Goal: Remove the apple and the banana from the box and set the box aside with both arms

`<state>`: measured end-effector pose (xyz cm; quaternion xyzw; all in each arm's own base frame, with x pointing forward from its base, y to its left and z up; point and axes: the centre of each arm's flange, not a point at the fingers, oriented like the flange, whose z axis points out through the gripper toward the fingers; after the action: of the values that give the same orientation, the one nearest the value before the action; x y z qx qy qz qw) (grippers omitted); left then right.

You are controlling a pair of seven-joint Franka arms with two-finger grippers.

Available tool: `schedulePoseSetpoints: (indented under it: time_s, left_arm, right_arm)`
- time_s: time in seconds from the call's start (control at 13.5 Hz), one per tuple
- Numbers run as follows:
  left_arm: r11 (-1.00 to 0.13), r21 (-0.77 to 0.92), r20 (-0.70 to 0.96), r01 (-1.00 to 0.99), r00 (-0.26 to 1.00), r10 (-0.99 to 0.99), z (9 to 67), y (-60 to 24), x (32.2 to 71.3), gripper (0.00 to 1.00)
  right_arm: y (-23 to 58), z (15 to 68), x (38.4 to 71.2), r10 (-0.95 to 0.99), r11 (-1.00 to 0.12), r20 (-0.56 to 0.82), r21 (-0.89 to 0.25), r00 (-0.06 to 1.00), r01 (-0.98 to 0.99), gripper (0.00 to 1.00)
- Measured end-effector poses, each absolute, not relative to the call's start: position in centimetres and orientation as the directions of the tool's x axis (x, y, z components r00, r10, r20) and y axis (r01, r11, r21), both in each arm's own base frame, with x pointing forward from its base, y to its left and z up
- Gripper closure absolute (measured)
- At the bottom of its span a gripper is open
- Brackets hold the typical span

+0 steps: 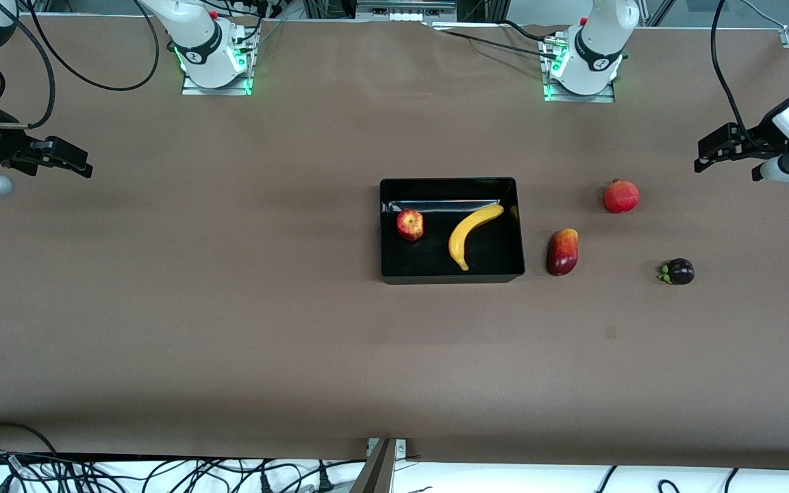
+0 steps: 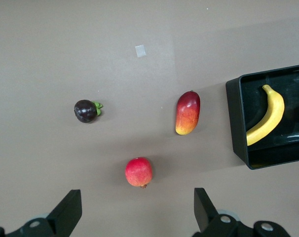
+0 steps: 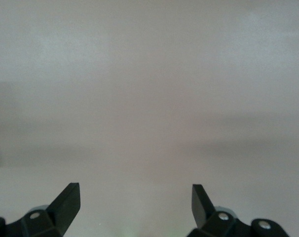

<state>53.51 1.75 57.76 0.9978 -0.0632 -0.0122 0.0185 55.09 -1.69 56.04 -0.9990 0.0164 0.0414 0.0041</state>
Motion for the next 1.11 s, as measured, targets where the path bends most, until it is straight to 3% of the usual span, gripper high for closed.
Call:
schedulePoseSetpoints:
  time_s: [0.81,1.11]
  left_arm:
    - [-0.99,0.042,-0.048,-0.138,0.989,-0.14,57.8,1.1,53.3,0.0]
    - [-0.978,0.072,-0.111,-0.198,0.972,-0.205,55.1,-4.5,54.0,0.0]
  right_arm:
    - [-1.7,56.0,55.1,-0.032,-0.999,-0.083,-0.007,0.996,-0.033,0.0]
    - [-1.7,56.1,55.1,-0.032,-0.999,-0.083,-0.007,0.996,-0.032,0.0]
